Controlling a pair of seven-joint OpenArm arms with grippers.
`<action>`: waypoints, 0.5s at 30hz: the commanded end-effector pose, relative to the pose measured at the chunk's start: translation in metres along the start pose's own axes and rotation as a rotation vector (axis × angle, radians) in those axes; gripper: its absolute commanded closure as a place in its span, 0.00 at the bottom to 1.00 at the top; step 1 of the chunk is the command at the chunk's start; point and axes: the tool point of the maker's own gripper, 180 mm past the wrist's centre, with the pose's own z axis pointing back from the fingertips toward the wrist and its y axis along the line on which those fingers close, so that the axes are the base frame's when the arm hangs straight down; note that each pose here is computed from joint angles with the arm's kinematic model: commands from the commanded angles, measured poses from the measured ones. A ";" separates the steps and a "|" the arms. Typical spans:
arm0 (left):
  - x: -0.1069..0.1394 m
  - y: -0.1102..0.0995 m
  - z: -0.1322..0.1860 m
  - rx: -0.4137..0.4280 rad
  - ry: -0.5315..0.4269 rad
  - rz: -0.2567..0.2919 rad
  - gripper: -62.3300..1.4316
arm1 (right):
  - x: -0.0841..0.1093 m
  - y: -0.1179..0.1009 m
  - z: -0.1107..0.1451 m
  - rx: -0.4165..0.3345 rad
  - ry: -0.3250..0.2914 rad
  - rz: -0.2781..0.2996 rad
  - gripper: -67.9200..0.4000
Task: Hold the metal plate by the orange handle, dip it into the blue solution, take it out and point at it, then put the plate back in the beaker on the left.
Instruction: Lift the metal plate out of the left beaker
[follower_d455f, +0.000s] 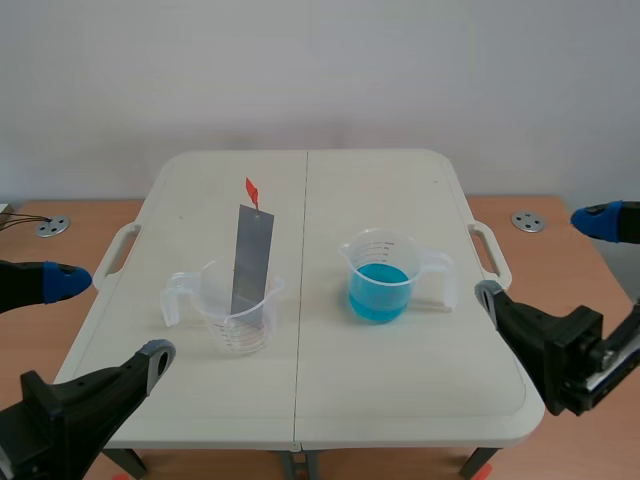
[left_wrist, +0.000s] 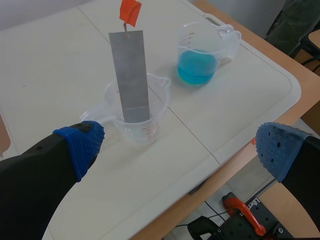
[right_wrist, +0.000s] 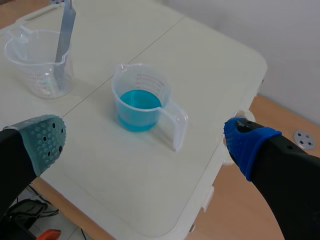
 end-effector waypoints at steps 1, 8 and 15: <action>0.010 -0.001 -0.001 -0.003 -0.034 0.000 0.00 | 0.006 0.003 -0.006 0.011 -0.021 0.008 0.02; -0.001 0.004 0.011 0.041 0.003 0.013 0.61 | 0.025 0.011 -0.032 0.051 -0.060 0.040 0.02; -0.026 0.005 0.051 0.087 0.082 0.030 0.95 | 0.045 0.013 -0.060 0.069 -0.104 0.073 0.02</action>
